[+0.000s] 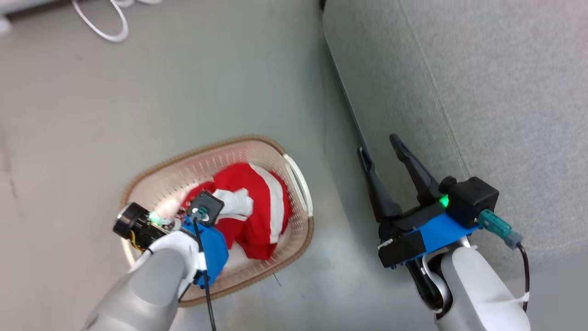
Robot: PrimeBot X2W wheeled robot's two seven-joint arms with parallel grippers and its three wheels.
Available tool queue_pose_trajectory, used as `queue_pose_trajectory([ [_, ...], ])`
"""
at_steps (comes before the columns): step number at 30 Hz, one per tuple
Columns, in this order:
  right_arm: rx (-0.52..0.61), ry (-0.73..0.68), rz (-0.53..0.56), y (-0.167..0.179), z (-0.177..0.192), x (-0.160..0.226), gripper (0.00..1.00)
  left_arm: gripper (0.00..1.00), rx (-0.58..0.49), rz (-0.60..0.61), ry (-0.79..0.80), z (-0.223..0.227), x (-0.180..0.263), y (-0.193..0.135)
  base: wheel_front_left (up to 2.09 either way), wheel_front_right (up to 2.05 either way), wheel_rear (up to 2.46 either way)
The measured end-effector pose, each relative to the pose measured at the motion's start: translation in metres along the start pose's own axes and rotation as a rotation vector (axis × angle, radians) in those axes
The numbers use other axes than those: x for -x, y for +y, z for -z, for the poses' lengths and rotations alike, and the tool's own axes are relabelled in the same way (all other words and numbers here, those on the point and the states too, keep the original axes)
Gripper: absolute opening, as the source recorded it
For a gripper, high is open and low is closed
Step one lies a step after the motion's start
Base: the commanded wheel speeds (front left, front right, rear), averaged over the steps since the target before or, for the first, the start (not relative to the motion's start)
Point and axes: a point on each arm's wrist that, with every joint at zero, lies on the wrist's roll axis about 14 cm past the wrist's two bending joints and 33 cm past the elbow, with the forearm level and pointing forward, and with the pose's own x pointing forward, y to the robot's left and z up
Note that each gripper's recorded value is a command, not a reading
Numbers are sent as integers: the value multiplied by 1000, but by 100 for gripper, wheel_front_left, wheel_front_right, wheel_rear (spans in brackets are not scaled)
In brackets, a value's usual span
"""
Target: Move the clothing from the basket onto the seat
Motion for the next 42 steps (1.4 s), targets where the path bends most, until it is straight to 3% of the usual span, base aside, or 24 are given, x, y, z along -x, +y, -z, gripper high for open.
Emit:
queue_pose_trajectory([
  [18, 15, -68, -106, 52, -47, 50, 100, 0, 48, -129, -461, -124, 111, -25, 0, 0, 0],
  [33, 26, -97, -185, 84, -64, 80, 100, 0, -39, -129, -791, -223, 196, -51, 0, 0, 0],
  [42, 30, -87, -206, 92, -62, 88, 100, 0, 12, -61, -872, -252, 217, -70, 0, 0, 0],
])
